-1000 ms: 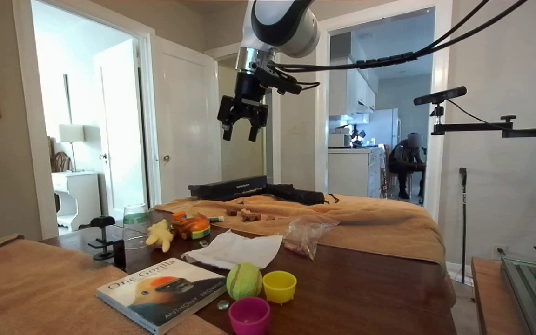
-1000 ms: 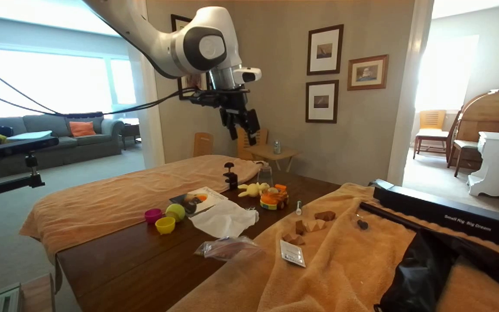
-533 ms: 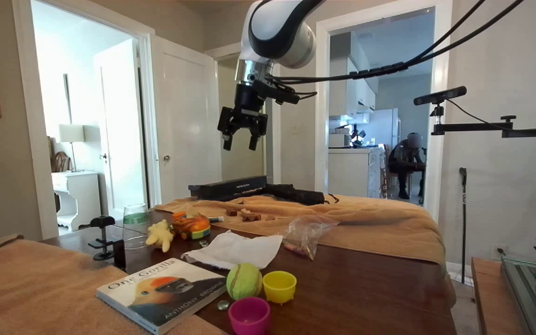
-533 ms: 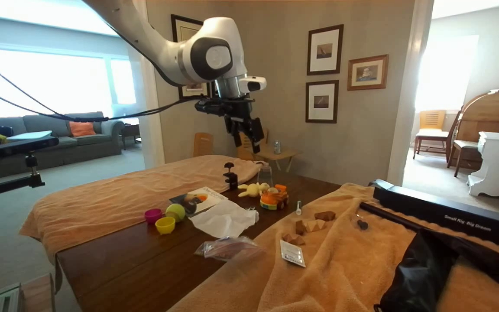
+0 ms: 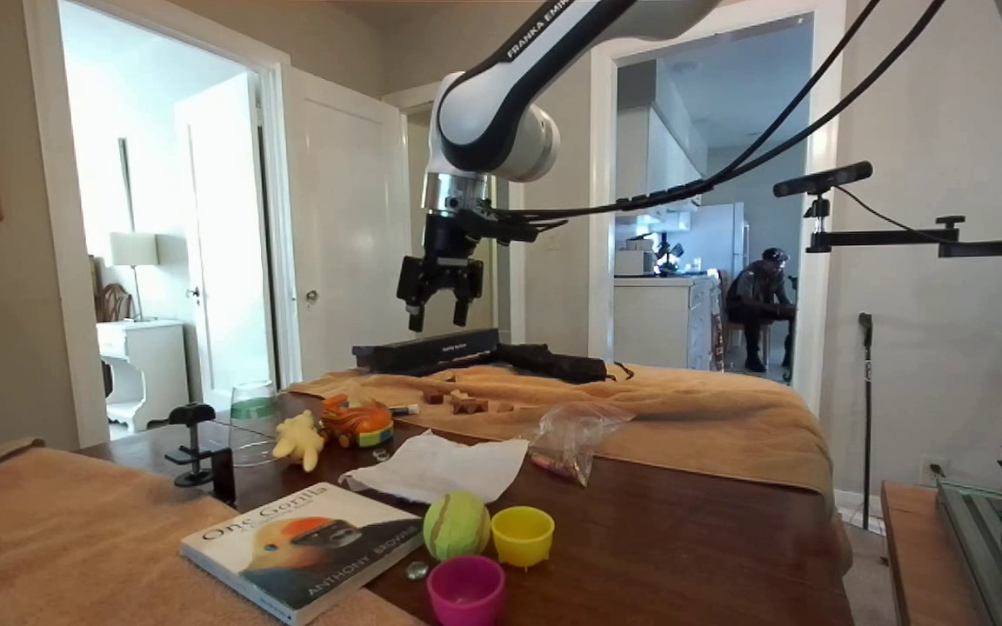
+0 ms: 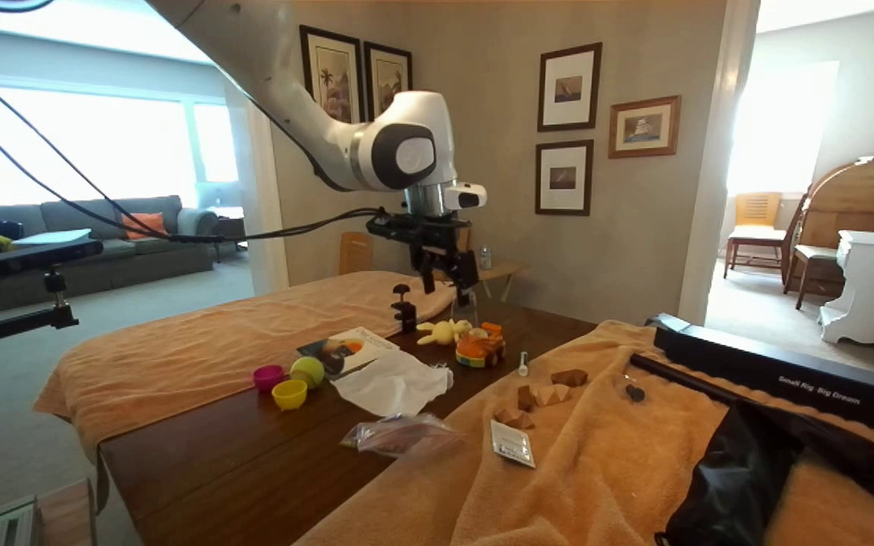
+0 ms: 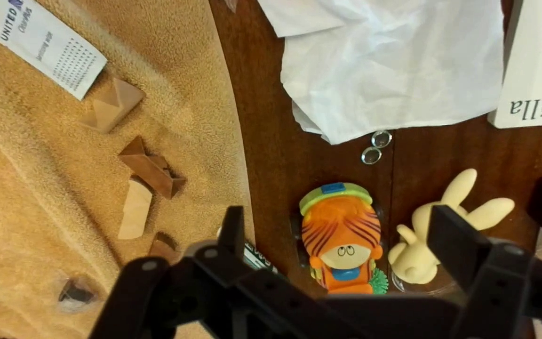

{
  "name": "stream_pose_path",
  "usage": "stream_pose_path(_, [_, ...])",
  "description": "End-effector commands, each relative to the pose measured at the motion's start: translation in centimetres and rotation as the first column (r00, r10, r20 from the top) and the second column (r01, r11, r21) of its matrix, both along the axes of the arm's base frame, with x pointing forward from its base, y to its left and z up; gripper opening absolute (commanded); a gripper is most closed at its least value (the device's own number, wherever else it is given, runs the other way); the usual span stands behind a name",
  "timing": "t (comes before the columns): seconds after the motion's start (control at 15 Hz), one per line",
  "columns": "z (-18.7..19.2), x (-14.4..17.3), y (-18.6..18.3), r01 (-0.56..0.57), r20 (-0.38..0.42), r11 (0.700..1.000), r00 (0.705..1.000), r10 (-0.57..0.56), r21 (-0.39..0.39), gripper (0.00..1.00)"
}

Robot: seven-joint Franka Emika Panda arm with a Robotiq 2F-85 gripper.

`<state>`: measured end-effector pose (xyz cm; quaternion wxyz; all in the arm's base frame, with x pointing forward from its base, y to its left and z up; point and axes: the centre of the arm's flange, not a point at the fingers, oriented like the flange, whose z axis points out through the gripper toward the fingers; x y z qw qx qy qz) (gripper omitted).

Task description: Move the car toy slightly backward on the table

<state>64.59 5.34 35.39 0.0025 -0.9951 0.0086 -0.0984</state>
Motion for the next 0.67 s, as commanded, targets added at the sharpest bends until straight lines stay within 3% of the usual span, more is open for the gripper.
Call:
stream_pose_path(0.0, [-1.6,3.6,0.3,-0.091,0.0,0.996,0.996,0.091,0.018,1.0])
stream_pose_path(0.6, [-7.2,8.8,0.9,-0.14,0.085,0.99,0.987,0.139,0.008,1.0])
